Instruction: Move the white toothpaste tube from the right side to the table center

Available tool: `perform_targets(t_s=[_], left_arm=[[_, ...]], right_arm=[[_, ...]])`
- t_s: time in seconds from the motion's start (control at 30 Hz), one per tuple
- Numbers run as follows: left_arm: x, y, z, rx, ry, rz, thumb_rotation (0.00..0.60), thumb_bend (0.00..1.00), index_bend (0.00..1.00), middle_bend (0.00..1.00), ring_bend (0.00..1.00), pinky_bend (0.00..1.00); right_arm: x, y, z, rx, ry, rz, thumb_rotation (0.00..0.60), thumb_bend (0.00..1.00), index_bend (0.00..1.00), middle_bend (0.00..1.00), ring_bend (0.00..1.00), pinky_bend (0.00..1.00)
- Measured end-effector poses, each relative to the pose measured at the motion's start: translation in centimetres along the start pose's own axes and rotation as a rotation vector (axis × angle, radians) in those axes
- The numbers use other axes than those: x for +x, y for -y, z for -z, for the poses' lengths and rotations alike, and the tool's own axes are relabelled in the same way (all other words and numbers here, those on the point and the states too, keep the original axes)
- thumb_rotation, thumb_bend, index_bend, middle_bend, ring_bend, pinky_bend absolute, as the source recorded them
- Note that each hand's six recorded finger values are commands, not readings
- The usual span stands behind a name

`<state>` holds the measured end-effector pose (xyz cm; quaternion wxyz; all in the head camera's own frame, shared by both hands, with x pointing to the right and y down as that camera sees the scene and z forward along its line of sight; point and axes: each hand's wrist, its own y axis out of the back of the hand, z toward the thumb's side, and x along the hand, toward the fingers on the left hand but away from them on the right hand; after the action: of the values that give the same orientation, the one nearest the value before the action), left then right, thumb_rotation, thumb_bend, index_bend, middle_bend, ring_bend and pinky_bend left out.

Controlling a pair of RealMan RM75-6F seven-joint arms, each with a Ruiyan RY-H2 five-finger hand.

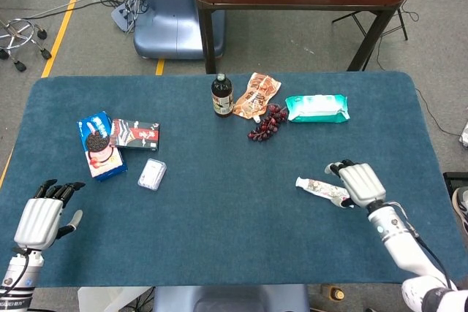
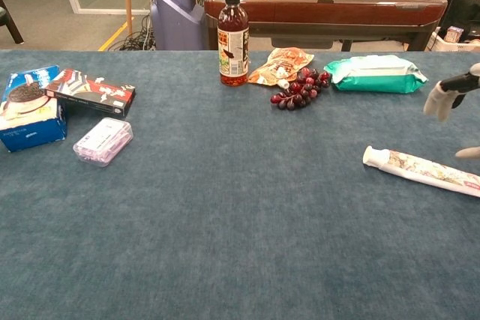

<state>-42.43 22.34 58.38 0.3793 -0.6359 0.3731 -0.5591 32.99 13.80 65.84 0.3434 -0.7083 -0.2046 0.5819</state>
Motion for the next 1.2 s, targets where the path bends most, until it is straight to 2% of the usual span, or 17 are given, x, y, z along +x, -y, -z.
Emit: perform_targets(t_s=[0.27, 0.5, 0.7, 0.9, 1.2], left_arm=[[-0.1, 0.1, 0.0, -0.004, 0.000, 0.006, 0.600, 0.32, 0.24, 0.32, 0.31, 0.13], [-0.4, -0.1, 0.1, -0.005, -0.007, 0.001, 0.600, 0.32, 0.24, 0.32, 0.31, 0.13], [-0.5, -0.1, 0.2, -0.006, -0.009, 0.004, 0.600, 0.32, 0.24, 0.32, 0.31, 0.13], [-0.5, 0.1, 0.2, -0.009, -0.007, 0.005, 0.600, 0.32, 0.24, 0.32, 0.31, 0.13], [-0.5, 0.3, 0.1, -0.021, -0.005, 0.007, 0.600, 0.32, 0.24, 0.32, 0.31, 0.13]], right_arm=[[-3.7, 1.4, -1.3, 0.028, -0.036, -0.066, 0.600, 0.21, 0.31, 0.36, 0.26, 0.43], [-5.7, 2.9, -2.5, 0.040, -0.060, -0.114, 0.600, 0.21, 0.31, 0.38, 0.26, 0.43], [-5.7, 3.8, -3.7, 0.046, -0.095, -0.139, 0.600, 0.21, 0.31, 0.39, 0.26, 0.43], [-4.2, 4.2, -4.4, 0.037, -0.129, -0.150, 0.600, 0.21, 0.31, 0.41, 0.26, 0.43], [-4.0, 4.0, -3.0, 0.130, -0.104, -0.087, 0.600, 0.22, 0.33, 0.42, 0.26, 0.43]])
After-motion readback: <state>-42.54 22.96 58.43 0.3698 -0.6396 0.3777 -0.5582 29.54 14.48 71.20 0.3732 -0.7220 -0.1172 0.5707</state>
